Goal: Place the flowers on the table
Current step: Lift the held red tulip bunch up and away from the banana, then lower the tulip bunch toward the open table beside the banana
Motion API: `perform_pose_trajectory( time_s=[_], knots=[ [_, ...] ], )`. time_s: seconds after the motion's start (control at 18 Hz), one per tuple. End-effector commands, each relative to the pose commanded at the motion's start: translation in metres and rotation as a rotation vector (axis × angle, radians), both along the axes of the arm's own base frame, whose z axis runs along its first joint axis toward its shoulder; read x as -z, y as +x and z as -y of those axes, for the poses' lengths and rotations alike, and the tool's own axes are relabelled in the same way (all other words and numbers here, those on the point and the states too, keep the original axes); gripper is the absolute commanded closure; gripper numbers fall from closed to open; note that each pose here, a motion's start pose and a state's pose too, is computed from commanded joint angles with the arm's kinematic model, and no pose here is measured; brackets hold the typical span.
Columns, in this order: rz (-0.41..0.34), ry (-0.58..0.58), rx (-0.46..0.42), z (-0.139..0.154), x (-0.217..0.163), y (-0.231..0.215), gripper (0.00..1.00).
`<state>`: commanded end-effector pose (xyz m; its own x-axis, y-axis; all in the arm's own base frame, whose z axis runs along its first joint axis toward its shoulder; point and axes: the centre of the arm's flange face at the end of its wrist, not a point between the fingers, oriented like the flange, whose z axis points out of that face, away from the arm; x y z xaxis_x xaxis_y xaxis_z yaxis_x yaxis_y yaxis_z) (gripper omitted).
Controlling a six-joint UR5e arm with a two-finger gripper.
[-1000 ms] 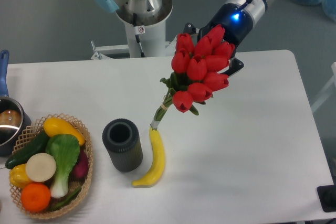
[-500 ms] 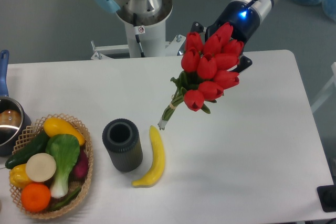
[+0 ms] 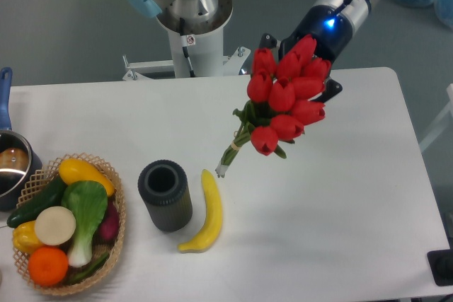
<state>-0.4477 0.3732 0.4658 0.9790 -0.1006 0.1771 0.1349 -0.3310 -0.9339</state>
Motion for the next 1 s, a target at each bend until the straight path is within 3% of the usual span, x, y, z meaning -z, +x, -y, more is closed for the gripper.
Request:
perform_pose_trajectory(
  time_s=[0.22,0.67,1.0],
  knots=[
    [-0.029,-0.045,-0.037,0.009,-0.003,-0.005,0.5],
    [-0.196,-0.341,-0.163,0.019,-0.003,-0.024,0.5],
    [-0.347,-0.589,-0.183,0.034,0.023,-0.038,0.5]
  ],
)
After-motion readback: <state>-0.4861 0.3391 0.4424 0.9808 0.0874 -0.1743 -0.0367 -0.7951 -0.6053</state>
